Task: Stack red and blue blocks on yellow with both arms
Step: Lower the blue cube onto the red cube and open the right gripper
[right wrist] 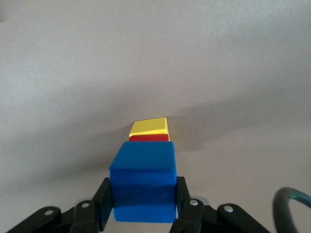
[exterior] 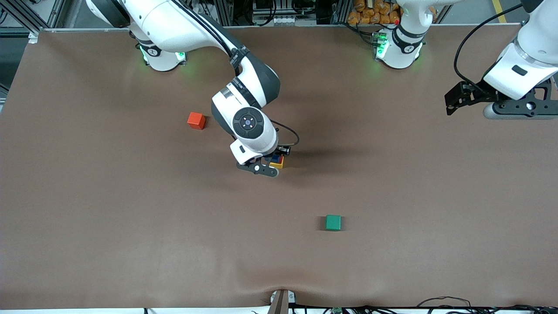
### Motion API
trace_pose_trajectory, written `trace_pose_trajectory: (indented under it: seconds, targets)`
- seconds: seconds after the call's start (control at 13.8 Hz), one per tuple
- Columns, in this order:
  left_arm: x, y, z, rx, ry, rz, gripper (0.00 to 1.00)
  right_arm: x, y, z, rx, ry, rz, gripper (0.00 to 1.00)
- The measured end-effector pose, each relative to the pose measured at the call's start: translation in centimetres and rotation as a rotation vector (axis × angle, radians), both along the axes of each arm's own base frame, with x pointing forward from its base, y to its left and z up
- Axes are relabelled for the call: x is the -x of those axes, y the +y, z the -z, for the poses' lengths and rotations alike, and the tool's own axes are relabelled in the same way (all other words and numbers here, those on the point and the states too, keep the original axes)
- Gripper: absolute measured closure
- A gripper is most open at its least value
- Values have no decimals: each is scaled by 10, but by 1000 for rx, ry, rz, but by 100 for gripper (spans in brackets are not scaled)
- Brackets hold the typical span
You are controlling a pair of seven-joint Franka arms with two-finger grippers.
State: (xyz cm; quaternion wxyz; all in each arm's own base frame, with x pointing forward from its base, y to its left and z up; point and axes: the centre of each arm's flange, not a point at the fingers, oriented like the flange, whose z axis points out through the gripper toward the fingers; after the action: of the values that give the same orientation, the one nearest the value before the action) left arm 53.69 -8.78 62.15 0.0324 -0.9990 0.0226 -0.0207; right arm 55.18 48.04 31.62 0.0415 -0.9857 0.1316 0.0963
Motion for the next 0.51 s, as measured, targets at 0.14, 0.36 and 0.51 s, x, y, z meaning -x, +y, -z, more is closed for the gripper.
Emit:
trace_pose_trajectory:
  seconds: [0.14,0.36,0.51]
  targets:
    - [-3,0,4,1,4,1,0,2,0,6,1,3,0,44]
    - [-4,-3,6,2,5,7,0,4,2,6,-3,2,-3,44]
    - [-4,-6,6,2,4,14,0,5,4,6,-4,3,-6,44]
